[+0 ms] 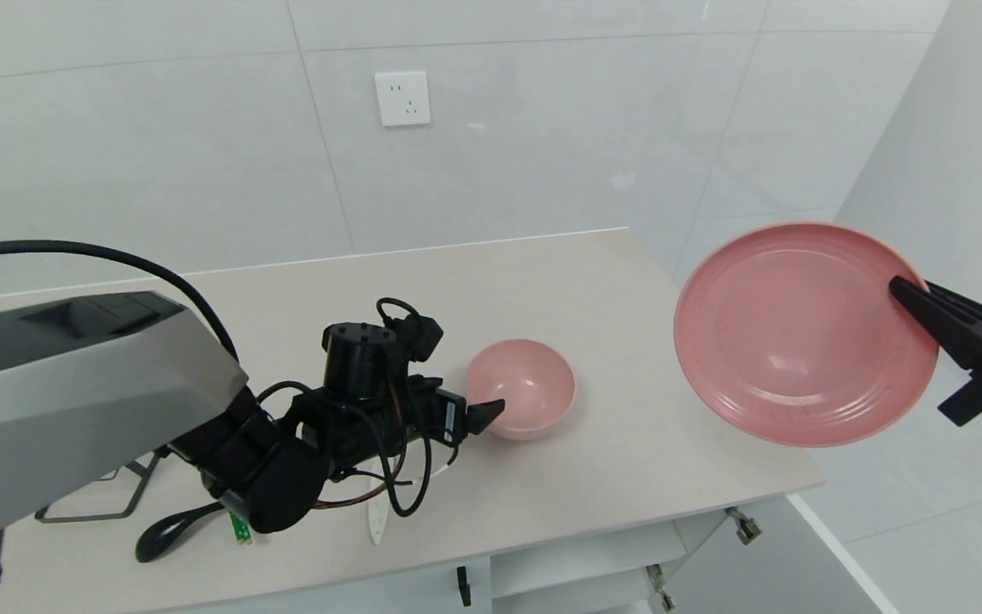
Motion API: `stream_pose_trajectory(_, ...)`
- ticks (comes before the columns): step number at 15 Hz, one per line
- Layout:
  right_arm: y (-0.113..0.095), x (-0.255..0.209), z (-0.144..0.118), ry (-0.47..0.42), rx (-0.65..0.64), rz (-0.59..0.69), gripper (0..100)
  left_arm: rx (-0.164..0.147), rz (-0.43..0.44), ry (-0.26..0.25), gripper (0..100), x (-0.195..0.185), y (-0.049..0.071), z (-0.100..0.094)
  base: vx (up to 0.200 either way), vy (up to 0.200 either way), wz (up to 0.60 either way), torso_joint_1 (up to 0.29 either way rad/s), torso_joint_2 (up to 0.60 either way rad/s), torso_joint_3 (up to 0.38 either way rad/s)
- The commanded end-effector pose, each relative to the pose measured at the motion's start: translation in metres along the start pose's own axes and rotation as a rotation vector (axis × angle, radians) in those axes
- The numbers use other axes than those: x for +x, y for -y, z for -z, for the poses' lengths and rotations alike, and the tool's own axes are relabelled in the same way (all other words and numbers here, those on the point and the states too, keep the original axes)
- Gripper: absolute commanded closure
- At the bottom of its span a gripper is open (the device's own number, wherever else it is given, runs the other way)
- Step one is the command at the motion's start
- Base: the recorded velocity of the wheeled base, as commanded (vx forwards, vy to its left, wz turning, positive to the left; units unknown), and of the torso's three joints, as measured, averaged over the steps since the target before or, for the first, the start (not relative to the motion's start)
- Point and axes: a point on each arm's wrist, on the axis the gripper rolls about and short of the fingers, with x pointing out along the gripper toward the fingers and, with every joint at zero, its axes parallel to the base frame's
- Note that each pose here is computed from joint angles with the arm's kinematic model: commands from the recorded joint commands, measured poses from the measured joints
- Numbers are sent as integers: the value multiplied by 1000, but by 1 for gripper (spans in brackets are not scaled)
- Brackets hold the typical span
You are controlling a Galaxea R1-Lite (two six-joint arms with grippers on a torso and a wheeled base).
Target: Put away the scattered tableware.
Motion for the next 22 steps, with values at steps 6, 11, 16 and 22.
stream_pose_trajectory(6,-3,1,2,-7,6,-18,100,-32,-10,-6,0,36,-9,11,0,0,0,0,0,0)
stream_pose_trajectory(11,-6,0,3,-13,10,-31,100,-24,-20,-37,0,33,-1,18,0,0,0,0,0,0)
stream_pose_trajectory(16,-5,1,2,-5,8,-30,100,-22,-5,-60,0,34,6,25,0,0,0,0,0,0)
stream_pose_trajectory(22,-5,1,1,-1,6,-27,100,-18,2,-64,100,28,9,28,0,0,0,0,0,0)
